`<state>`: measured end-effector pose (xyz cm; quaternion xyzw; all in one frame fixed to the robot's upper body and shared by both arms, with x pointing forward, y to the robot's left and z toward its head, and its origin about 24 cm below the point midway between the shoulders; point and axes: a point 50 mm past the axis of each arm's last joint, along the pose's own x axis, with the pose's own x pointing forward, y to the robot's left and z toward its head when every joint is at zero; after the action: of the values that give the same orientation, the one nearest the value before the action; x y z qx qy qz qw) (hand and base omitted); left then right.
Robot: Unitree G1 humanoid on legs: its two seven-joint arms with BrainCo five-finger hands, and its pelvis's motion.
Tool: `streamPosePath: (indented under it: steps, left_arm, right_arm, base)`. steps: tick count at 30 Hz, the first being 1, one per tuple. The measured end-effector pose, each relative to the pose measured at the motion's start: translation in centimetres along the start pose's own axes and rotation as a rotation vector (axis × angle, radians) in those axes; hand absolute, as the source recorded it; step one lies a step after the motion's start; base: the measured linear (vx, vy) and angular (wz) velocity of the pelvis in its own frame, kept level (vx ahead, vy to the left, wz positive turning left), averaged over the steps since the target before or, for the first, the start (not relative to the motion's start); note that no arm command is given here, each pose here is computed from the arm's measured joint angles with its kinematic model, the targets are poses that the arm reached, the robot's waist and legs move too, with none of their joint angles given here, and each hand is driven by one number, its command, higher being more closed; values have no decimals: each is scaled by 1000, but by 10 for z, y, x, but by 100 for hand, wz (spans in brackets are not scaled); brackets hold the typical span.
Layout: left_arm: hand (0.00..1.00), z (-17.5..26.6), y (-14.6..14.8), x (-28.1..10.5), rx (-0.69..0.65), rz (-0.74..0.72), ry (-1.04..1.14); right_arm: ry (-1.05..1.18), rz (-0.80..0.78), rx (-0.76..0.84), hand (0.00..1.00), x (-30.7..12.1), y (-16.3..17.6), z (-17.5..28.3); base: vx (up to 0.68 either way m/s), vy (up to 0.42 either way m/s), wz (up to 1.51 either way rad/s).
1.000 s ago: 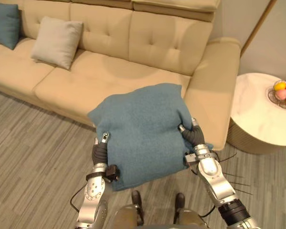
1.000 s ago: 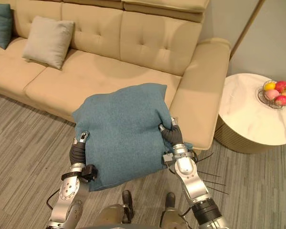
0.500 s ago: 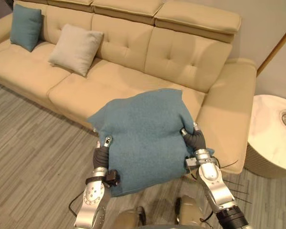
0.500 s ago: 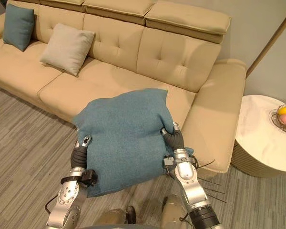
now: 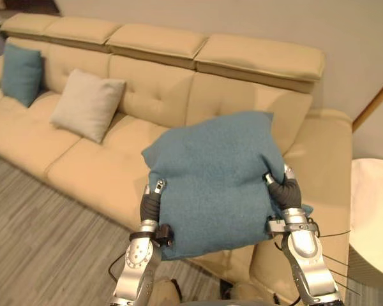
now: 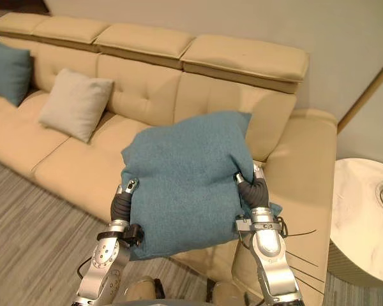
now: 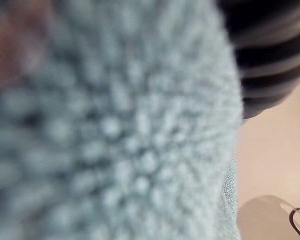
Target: Pick up cushions and gather them together orderly.
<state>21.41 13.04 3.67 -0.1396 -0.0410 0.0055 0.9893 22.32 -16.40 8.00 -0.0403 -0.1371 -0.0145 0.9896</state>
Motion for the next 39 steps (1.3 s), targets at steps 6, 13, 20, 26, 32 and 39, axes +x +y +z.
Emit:
streamPosePath:
  steps: [6,13,20,26,32,39]
  left_arm:
    - [100,-9,4,1,47,-3,48]
    - [100,-4,20,5,144,17,41]
    - [100,20,20,52,234,71,-88]
    - [100,153,-14,165,323,149,-485]
    - [100,285,-53,195,318,218,-748]
    - [0,377,-85,181,244,244,-918]
  right_arm:
    - [112,-21,4,100,-2,1,-26]
    - [125,24,20,100,14,20,-34]
    - [29,24,-46,100,69,37,-19]
    - [-317,-134,-97,100,181,45,102]
    - [-463,-273,-47,100,229,42,206]
    - [-591,-383,-47,0,237,20,290]
  base:
    - [262,314,-113]
    - [47,201,-81]
    - [-100,-30,-24]
    - [-262,-72,15]
    - [-145,-41,17]
    - [-11,44,16]
